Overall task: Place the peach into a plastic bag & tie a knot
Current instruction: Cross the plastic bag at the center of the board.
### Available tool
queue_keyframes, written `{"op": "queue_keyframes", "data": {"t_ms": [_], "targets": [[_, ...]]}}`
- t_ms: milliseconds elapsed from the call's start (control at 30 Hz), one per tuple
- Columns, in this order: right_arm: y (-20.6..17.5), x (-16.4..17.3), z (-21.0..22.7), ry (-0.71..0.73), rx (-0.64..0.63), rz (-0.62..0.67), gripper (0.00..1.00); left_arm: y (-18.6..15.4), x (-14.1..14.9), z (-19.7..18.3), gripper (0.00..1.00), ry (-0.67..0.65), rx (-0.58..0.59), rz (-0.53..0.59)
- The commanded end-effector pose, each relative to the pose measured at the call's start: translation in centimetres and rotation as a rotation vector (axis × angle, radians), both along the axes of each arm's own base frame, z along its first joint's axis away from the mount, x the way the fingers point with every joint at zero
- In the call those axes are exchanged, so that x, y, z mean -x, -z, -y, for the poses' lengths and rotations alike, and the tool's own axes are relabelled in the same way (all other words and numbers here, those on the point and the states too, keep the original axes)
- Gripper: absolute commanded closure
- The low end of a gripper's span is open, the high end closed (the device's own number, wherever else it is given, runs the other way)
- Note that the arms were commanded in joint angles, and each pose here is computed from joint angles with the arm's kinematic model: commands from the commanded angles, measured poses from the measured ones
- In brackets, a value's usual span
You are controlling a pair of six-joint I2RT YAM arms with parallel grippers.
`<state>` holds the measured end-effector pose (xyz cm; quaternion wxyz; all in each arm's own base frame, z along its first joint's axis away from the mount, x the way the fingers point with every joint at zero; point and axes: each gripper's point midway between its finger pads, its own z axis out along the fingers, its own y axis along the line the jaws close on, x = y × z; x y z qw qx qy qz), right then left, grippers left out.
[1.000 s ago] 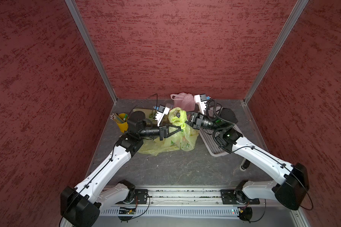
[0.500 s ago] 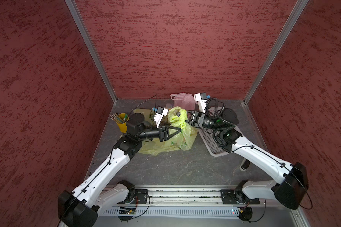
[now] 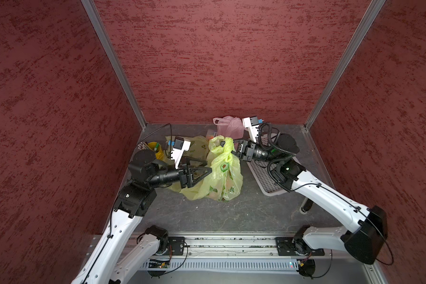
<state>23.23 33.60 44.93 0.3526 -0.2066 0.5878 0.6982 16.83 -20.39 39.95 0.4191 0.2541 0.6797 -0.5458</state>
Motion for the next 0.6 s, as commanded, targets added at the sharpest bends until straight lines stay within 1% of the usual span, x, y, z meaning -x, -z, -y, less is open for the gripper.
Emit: {"op": "queue_keyframes", "data": {"t_ms": [0,67,200,267,333,467,567], "targets": [[-2.3,1.0,0.5,-0.009,-0.021,0.071,1.0,-0.8,1.0,-0.6,0.33,0.013,0.009,-0.012],[-2.1,1.1,0.4,-0.01,-0.012,0.074,1.0,-1.1,0.5,-1.2,0.32,-0.031,0.014,-0.011],[-2.0,1.2,0.4,-0.016,0.002,0.078,1.0,-1.3,-1.9,-2.5,0.3,-0.161,0.015,-0.015],[-2.0,1.4,0.4,-0.022,0.012,0.082,1.0,-1.2,-3.1,-2.7,0.3,-0.19,0.023,-0.016],[-2.0,1.5,0.3,-0.033,0.019,0.086,1.0,-1.3,-4.1,-2.5,0.29,-0.191,0.045,-0.016],[-2.0,1.4,0.0,-0.049,0.026,0.086,1.0,-0.3,-5.4,-1.1,0.28,-0.129,0.083,-0.042],[-1.8,1.2,-0.2,-0.047,0.034,0.089,1.0,0.9,-5.4,1.1,0.27,-0.06,0.075,-0.054]]}}
